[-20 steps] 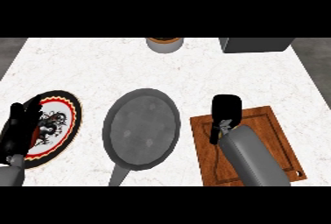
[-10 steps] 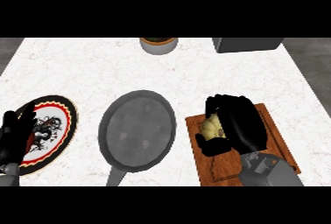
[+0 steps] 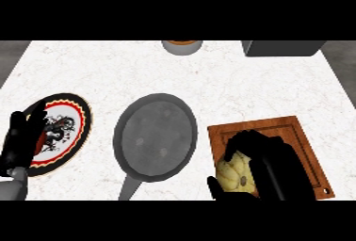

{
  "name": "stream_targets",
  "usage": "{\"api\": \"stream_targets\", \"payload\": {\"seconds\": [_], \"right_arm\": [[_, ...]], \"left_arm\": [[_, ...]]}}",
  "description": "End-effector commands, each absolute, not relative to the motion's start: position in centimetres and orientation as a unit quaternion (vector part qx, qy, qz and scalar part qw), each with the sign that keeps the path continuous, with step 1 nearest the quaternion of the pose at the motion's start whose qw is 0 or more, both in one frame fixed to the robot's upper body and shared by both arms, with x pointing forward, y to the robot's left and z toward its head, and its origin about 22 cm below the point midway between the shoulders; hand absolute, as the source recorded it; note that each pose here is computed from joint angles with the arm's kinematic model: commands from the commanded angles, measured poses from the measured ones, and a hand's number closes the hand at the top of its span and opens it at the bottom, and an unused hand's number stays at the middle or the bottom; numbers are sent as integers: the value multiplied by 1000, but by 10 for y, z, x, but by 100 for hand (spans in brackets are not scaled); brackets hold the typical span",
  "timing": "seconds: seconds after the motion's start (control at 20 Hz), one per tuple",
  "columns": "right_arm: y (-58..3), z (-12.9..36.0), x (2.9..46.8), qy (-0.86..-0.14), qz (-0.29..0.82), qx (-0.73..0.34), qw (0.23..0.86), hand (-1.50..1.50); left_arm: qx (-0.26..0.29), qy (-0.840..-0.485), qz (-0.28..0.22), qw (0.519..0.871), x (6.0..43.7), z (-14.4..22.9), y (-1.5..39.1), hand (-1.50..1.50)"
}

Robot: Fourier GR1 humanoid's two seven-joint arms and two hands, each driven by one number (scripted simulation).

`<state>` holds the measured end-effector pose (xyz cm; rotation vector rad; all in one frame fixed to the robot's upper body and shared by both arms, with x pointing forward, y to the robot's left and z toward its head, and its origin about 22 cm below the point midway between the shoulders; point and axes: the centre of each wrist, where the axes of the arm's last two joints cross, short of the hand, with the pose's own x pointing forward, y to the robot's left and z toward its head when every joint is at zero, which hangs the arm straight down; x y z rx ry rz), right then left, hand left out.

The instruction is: Pick the squash from the cutting board and place it in the pan

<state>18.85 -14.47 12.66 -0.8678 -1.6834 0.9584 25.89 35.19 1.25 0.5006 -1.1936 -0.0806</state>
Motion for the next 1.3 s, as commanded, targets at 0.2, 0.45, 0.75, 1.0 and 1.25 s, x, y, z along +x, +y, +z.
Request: {"api": "stream_targets", "payload": {"seconds": [0.2, 0.45, 0.75, 1.0, 1.25], "right_arm": [[-98, 123, 233, -707, 355, -311, 526, 150], [-70, 99, 267, -698, 333, -299, 558, 150], [-47, 79, 325, -678, 340, -291, 583, 150], [-30, 50, 341, -673, 336, -281, 596, 150], [-26, 31, 347, -672, 323, -249, 618, 150]], "left_arm": [[233, -561, -45, 793, 267, 1, 360, 0], [237, -563, -50, 790, 274, 23, 345, 0], [226, -563, -47, 794, 278, 18, 340, 0], [210, -568, -64, 793, 277, 13, 329, 0], [206, -576, -80, 787, 282, 22, 329, 0]]}}
